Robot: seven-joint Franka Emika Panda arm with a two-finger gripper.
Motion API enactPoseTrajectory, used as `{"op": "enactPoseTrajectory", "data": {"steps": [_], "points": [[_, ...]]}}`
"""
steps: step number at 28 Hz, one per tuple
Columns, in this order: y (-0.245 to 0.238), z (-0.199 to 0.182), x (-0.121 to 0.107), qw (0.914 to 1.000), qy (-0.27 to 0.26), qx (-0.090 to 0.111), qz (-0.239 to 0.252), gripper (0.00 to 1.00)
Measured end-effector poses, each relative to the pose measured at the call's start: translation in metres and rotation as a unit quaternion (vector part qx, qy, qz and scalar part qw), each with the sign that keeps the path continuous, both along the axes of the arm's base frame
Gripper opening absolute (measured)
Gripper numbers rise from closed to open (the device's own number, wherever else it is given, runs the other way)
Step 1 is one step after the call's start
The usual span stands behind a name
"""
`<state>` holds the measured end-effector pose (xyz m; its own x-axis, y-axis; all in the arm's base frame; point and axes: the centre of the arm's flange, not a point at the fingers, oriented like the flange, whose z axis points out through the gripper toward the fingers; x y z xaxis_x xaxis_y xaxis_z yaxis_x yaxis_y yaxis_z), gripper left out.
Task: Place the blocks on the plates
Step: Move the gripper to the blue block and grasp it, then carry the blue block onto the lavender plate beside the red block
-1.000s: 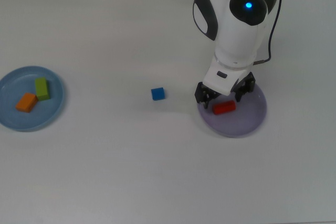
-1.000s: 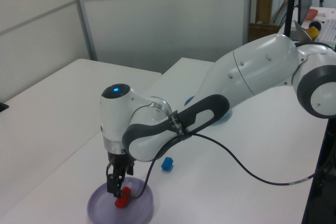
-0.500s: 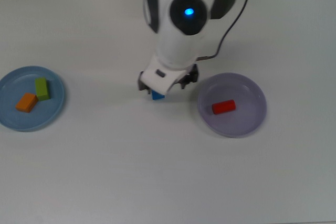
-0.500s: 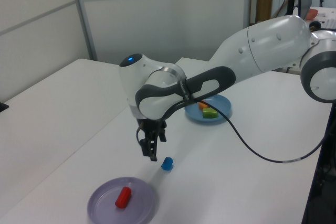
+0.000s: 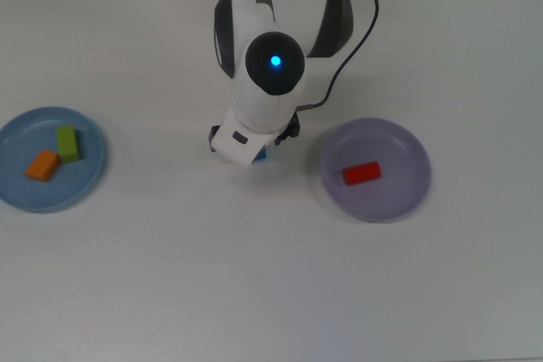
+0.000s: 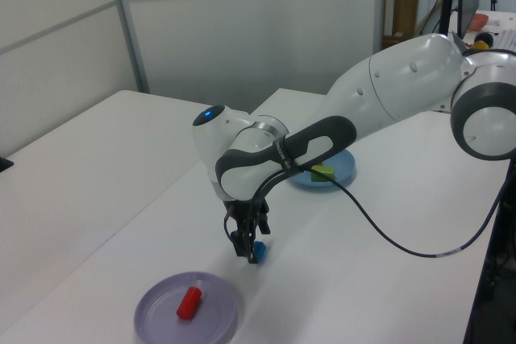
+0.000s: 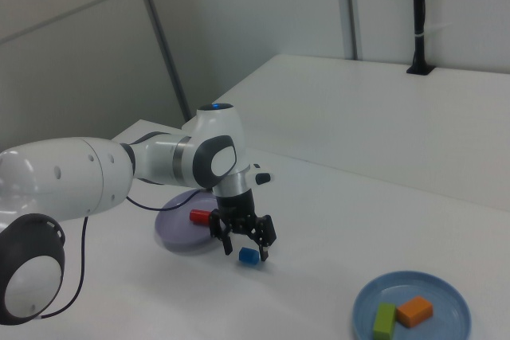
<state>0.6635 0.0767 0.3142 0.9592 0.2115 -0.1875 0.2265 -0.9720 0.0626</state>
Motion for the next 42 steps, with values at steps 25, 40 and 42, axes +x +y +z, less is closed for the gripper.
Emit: {"op": "enactPoseTrajectory", "data": {"steps": [25,40,42], "points": [[0.023,0.065,0.003,0.9978,-0.063,0.013,0.018,0.39],[0.171,0.041,-0.031,0.9946,-0.075,0.023,0.068,0.39],[0.178,0.035,-0.031,0.9943,-0.079,0.024,0.066,0.39]]}}
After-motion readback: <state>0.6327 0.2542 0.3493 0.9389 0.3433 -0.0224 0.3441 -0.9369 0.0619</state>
